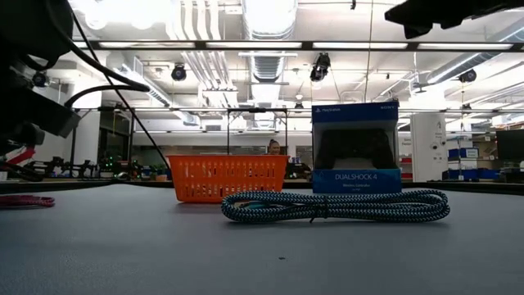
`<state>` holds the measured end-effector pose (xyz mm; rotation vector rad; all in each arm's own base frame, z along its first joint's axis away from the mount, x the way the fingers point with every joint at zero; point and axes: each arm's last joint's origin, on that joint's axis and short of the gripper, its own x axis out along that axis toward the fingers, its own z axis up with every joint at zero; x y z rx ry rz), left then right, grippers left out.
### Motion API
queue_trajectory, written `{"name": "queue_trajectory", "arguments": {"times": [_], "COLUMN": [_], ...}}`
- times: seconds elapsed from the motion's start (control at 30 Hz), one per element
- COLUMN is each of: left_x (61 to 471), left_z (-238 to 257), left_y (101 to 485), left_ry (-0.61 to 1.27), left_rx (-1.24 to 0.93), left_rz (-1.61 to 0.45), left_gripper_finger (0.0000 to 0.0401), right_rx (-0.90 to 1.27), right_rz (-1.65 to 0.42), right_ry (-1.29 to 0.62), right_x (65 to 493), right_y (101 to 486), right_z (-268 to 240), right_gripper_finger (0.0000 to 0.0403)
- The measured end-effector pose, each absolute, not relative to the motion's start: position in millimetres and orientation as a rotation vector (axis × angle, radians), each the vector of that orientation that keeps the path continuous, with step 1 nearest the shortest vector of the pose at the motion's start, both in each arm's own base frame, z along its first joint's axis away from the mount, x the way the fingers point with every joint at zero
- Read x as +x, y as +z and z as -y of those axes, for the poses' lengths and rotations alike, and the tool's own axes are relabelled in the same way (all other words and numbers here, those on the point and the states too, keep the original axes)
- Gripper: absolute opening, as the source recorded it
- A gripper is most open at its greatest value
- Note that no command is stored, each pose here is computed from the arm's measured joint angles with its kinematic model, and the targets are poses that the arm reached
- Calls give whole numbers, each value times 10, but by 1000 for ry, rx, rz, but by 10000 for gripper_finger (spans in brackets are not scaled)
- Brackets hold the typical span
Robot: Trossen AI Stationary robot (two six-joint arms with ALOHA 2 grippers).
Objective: Pick and place USB-C Cables
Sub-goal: Put the pink charger cable into the orange bin
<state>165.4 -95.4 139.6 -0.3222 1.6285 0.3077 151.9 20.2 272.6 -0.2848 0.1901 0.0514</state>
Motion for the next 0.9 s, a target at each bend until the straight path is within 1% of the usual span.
{"name": "queue_trajectory", "arguments": {"times": [0.1,0.17,0.3,0.43,0.6,0.8,0.9], "left_x": [1676,1727,1833,1944,2031,2239,2314], "left_z": [961,959,983,983,987,1059,1099], "left_y": [1441,1504,1765,2076,2439,2853,2989], "left_ry": [319,351,365,358,326,212,179], "left_rx": [-297,-253,-223,-175,-100,86,186], "left_rz": [-1587,-1496,-1287,-1027,-752,-349,-171], "left_gripper_finger": [10,6,5,4,3,2,2], "right_rx": [-262,-249,-230,-227,-226,-202,-194], "right_rz": [-199,-186,-149,-116,-96,-12,56], "right_ry": [51,50,45,41,40,36,58], "right_x": [1525,1531,1558,1633,1776,1985,2062], "right_y": [2653,2617,2580,2540,2496,2476,2490], "right_z": [-203,-205,-209,-221,-243,-278,-298], "right_gripper_finger": [38,38,38,38,38,39,49]}}
